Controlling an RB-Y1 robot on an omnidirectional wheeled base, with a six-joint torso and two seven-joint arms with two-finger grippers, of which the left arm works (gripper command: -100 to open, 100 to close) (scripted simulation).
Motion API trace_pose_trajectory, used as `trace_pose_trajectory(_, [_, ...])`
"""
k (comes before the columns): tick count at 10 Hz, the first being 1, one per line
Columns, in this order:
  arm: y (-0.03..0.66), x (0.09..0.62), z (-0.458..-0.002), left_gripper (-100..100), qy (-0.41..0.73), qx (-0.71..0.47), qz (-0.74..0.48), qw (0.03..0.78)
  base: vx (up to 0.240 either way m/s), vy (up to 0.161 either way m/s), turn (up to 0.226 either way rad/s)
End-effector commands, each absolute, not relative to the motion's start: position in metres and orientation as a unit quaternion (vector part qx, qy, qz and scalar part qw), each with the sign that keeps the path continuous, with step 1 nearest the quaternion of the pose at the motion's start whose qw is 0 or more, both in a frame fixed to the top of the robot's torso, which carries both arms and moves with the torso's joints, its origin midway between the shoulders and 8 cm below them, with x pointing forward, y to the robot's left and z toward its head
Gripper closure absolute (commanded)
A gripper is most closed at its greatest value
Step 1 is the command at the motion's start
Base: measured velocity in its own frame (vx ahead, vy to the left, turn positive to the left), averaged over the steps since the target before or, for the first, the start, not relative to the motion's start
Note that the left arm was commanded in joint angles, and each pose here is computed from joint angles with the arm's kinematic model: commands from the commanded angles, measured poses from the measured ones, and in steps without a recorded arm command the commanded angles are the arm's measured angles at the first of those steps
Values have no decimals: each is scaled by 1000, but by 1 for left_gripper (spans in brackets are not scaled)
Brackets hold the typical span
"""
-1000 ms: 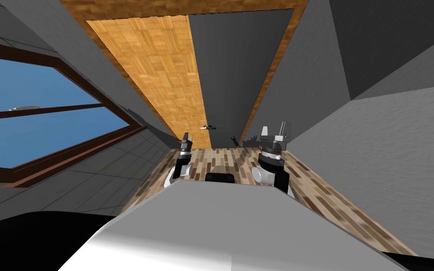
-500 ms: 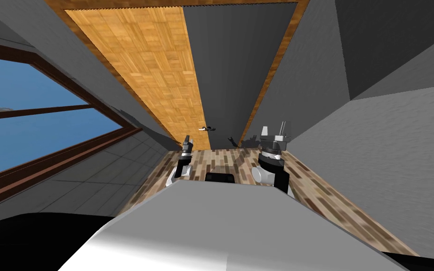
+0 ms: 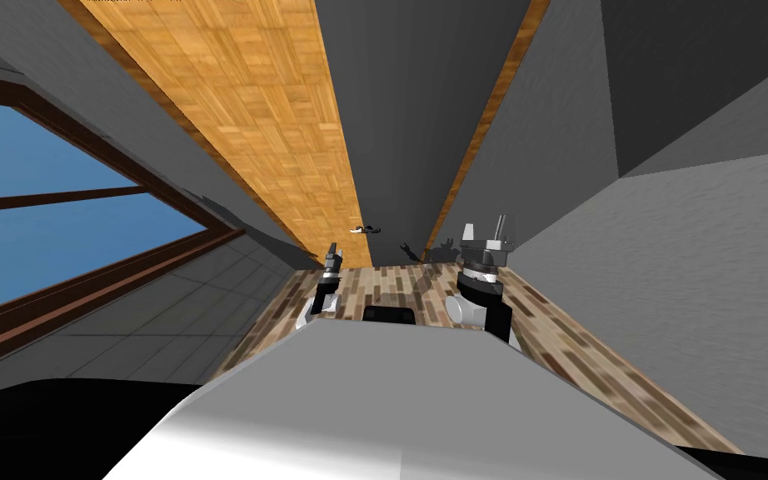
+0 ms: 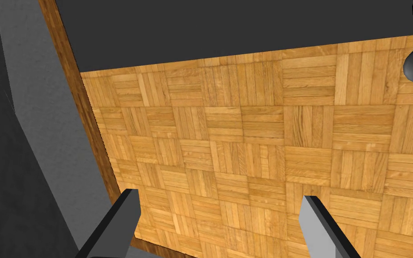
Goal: Pull the door open
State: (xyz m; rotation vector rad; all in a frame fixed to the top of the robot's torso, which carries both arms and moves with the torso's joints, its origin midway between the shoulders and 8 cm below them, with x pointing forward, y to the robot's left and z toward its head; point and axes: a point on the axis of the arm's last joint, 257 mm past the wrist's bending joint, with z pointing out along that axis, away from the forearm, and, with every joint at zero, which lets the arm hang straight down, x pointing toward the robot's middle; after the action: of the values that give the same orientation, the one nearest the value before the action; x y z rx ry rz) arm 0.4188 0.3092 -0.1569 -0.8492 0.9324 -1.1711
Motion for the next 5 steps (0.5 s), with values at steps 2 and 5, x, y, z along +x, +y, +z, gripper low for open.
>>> trace_pose_trajectory(2, [316,422,-180,-100,417,-388,-512,643,60,5,-36])
trace_pose_trajectory(5, [322,423,-198,-100,421,-400,-509,635,90,11,-31])
